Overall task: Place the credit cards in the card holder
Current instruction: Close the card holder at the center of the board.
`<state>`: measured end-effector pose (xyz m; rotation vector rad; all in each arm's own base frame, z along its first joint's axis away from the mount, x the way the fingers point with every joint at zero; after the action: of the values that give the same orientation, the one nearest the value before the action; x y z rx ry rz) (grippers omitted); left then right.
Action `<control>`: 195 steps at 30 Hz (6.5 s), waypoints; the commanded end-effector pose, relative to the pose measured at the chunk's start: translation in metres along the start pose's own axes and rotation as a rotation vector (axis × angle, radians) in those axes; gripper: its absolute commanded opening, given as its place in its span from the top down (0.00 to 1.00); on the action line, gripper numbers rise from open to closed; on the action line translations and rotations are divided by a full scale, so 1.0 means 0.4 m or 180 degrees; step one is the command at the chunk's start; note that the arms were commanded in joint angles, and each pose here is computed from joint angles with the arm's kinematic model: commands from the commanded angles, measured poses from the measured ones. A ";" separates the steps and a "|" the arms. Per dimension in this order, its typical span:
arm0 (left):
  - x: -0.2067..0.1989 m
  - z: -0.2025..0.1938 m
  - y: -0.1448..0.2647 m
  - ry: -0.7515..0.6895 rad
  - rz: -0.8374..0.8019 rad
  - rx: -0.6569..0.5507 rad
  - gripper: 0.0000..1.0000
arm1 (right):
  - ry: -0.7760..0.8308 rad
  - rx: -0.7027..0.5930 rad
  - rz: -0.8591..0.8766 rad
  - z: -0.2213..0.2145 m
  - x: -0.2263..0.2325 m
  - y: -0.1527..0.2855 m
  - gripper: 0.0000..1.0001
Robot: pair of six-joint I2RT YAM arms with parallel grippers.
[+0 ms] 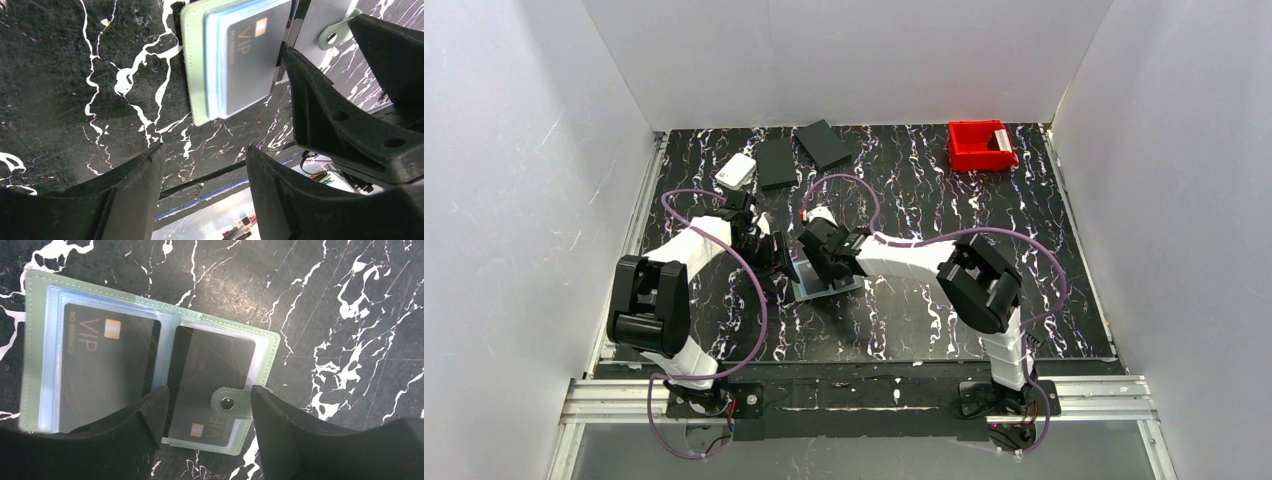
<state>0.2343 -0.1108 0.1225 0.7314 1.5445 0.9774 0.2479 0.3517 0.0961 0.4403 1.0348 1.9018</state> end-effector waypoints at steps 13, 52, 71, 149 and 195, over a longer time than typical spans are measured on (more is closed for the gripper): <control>-0.002 -0.026 -0.016 0.0159 -0.0243 0.0066 0.43 | 0.0099 -0.0073 -0.0820 0.029 -0.054 0.022 0.58; -0.167 0.077 -0.045 -0.0136 -0.1618 -0.0857 0.20 | -0.1261 -0.0006 0.1410 -0.052 -0.077 -0.059 0.99; -0.265 0.049 -0.064 -0.0457 -0.1458 -0.0644 0.21 | -0.1590 -0.0067 0.1323 -0.058 -0.149 -0.011 0.99; -0.136 0.012 -0.207 -0.0134 -0.0757 0.0056 0.91 | -0.1698 -0.0139 0.1860 -0.024 -0.144 -0.017 0.99; -0.139 0.013 -0.205 -0.0130 -0.0773 0.0073 0.93 | -0.1000 0.0202 0.1508 -0.039 -0.054 -0.018 0.75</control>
<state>0.2605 -0.1984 0.0802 0.5099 1.5540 0.7477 0.2633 0.3235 0.0987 0.8922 0.8212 2.0973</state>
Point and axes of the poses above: each gripper's point midway between its finger pads, its own y axis back along the fingers, its own x axis along the line the jaws close on, z = x × y, the point moved 7 cm from there along y, back along the fingers
